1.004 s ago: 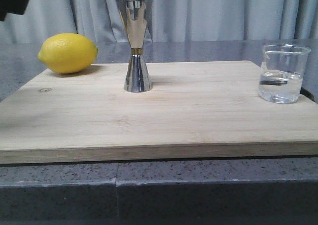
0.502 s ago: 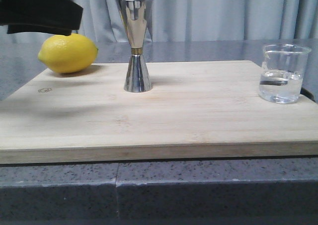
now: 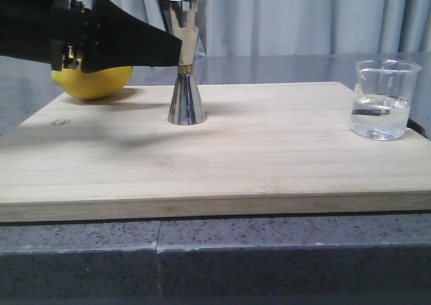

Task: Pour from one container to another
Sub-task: 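Move the left gripper to the steel jigger and close around it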

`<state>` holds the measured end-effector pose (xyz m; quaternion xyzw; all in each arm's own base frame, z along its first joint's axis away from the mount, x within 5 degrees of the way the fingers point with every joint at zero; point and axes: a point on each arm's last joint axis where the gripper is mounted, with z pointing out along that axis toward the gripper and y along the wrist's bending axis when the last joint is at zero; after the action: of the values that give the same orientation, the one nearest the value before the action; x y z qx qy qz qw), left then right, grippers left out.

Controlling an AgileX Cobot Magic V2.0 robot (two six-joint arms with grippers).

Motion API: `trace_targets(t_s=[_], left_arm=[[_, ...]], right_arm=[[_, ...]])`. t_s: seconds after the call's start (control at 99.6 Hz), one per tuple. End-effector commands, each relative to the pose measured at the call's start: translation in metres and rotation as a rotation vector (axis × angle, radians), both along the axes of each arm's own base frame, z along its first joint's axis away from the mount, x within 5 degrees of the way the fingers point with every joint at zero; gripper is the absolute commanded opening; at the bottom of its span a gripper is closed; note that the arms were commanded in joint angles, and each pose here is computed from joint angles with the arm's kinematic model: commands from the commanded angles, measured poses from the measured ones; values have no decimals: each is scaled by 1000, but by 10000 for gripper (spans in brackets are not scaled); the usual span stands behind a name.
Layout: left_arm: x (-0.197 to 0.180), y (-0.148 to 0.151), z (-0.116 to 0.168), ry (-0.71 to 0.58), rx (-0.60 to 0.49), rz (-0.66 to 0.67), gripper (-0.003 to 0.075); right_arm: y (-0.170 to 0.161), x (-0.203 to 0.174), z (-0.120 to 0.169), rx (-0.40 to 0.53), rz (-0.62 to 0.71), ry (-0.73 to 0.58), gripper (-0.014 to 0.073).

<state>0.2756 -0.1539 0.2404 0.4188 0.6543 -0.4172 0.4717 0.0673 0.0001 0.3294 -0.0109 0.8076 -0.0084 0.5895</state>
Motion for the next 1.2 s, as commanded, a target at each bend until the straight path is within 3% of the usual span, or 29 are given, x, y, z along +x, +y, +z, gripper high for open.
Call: trace_targets(t_s=[0.0, 0.472, 0.884, 1.185], left_arm=[[4, -10, 22, -45, -110, -13, 629], [28, -42, 8, -29, -109, -84, 619], [24, -44, 10, -27, -154, -138, 314], [20, -44, 15, -31, -197, -187, 229]], right_arm=[[-1, 3, 16, -4, -7, -90, 650], [-1, 3, 16, -9, -5, -90, 650], [-1, 3, 16, -10, -5, -90, 650], [-1, 3, 16, -10, -5, -90, 650]])
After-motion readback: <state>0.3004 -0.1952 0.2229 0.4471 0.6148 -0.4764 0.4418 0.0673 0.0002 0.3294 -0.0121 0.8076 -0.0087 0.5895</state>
